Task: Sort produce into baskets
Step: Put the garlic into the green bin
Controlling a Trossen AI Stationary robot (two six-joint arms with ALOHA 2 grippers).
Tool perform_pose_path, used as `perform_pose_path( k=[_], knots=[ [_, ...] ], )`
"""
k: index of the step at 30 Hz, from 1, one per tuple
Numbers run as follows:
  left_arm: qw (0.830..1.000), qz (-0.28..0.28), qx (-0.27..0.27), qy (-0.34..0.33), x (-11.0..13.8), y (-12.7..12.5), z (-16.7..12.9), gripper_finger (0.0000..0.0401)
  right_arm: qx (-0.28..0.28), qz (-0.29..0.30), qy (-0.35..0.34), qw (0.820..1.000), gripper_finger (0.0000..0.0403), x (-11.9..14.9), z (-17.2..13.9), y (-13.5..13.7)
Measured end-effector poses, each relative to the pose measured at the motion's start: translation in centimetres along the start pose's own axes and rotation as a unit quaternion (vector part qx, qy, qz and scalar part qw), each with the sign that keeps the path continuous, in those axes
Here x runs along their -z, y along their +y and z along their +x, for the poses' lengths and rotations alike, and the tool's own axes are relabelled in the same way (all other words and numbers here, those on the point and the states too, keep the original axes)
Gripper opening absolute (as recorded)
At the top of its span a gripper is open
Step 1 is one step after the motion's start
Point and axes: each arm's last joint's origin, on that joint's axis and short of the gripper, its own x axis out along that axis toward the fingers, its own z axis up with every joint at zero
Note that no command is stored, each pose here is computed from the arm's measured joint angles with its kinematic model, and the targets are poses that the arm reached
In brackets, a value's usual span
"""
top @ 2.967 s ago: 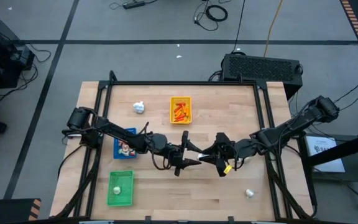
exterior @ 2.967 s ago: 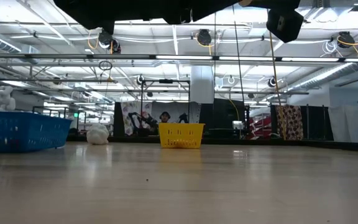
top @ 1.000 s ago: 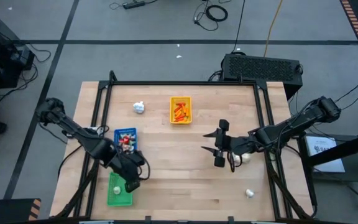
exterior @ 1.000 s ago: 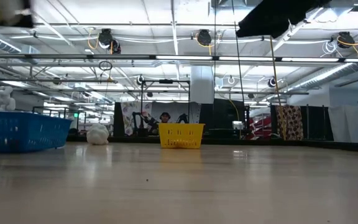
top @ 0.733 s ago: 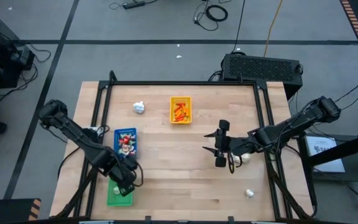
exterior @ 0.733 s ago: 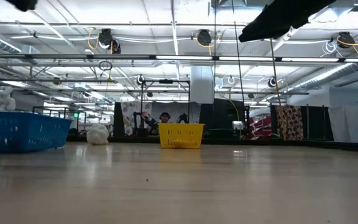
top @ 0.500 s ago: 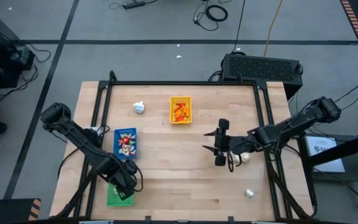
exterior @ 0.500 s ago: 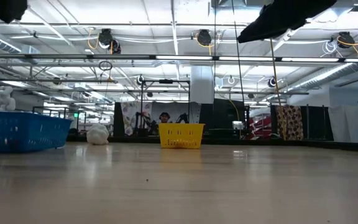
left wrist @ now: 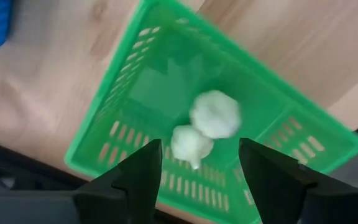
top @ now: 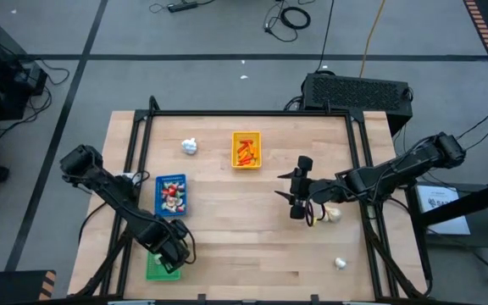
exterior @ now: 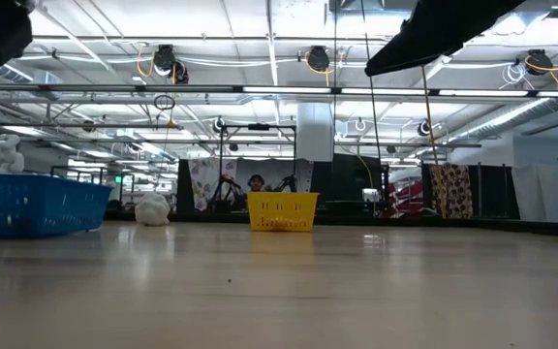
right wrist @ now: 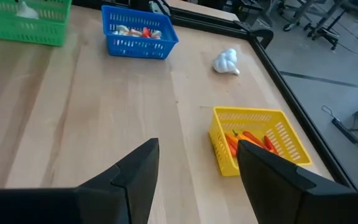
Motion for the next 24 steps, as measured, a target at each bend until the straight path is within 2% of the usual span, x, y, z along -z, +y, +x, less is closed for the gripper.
perform_pose_path(
  k=[5,7,12,17,19,21,24],
  knots=[
    [1.0,0.01,-0.006,0.008,-0.2,0.2,-0.1,0.0225,-0.003,0.001,0.001,1.0,0.0208,0.0,0.0,-0.1],
    [1.0,0.019,-0.002,0.006,-0.5,0.3,-0.2,0.0225,-0.022,0.0,0.002,1.0,0.0208,0.0,0.0,0.0],
    [0.999,0.044,0.009,-0.001,-1.3,0.6,-0.7,0.0225,-0.1,0.014,0.006,0.995,0.0208,0.0,0.0,0.5],
    [0.993,0.108,0.041,-0.017,-2.3,0.6,-2.5,0.0225,-0.183,0.017,0.011,0.983,0.0208,0.1,-0.2,1.0],
    [0.988,0.132,0.052,-0.059,-3.0,0.6,-3.7,0.0225,-0.198,0.003,0.012,0.98,0.0208,0.1,-0.2,1.1],
    [0.975,0.159,0.053,-0.146,-4.0,0.4,-4.7,0.0225,-0.217,0.0,0.013,0.976,0.0208,0.1,-0.2,1.2],
    [0.928,0.224,0.052,-0.292,-5.6,-0.5,-5.9,0.0225,-0.227,0.007,0.005,0.974,0.0208,0.0,-0.3,1.2]
  ],
)
